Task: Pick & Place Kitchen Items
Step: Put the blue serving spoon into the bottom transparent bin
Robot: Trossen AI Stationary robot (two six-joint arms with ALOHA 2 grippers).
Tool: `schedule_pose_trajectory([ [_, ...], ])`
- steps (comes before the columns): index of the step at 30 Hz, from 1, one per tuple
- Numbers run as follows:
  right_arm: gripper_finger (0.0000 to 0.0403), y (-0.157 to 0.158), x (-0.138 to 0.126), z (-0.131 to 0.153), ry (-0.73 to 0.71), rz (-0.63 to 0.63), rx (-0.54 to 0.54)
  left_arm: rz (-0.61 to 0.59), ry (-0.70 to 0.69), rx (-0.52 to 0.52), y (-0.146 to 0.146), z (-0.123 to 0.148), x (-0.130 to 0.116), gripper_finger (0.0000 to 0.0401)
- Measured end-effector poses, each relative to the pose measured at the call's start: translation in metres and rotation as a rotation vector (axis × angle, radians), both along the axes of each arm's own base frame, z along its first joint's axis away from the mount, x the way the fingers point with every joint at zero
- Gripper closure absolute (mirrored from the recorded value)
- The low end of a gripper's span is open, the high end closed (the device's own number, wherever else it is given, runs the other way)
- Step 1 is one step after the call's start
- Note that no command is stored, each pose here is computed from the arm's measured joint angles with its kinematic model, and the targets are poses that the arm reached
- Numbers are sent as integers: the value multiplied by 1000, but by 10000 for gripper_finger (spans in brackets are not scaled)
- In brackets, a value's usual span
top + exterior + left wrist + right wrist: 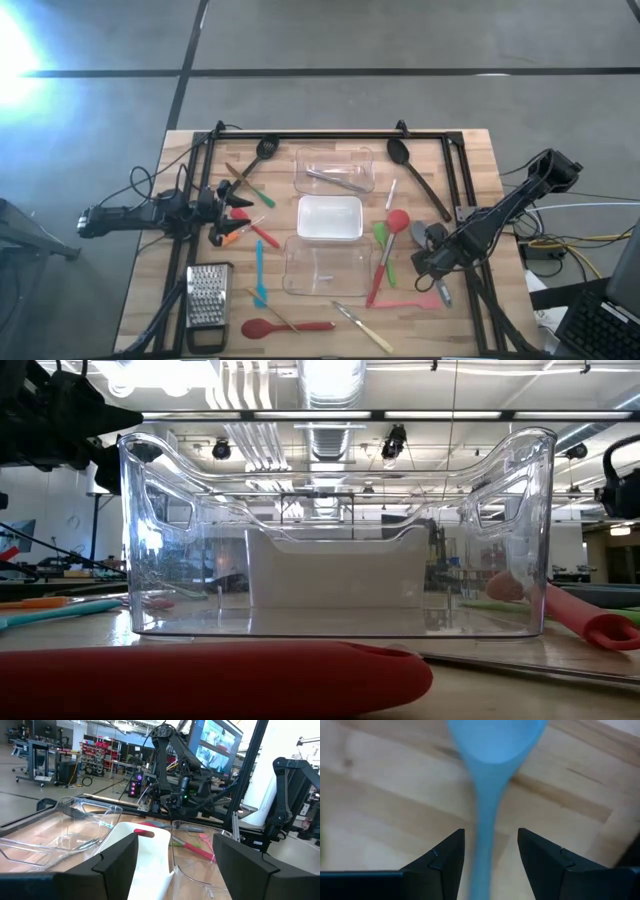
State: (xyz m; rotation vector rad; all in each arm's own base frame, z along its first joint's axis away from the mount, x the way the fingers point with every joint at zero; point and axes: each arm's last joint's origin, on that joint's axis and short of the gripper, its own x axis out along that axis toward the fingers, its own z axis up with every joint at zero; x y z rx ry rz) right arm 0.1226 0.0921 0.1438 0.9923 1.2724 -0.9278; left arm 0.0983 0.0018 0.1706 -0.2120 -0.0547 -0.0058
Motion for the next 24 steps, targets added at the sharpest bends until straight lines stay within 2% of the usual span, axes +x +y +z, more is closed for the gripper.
schedule_pose_trajectory([
  [7,254,-4,-5,-10,-6,-17,-20,0,0,0,0,0,0,139],
  [15,373,-5,-6,-7,22,-10,-41,0,0,0,0,0,0,139],
  [20,372,-5,-3,0,10,14,-79,0,0,0,0,0,0,139],
  [24,372,-3,-1,20,14,33,-98,0,0,0,0,0,0,139],
])
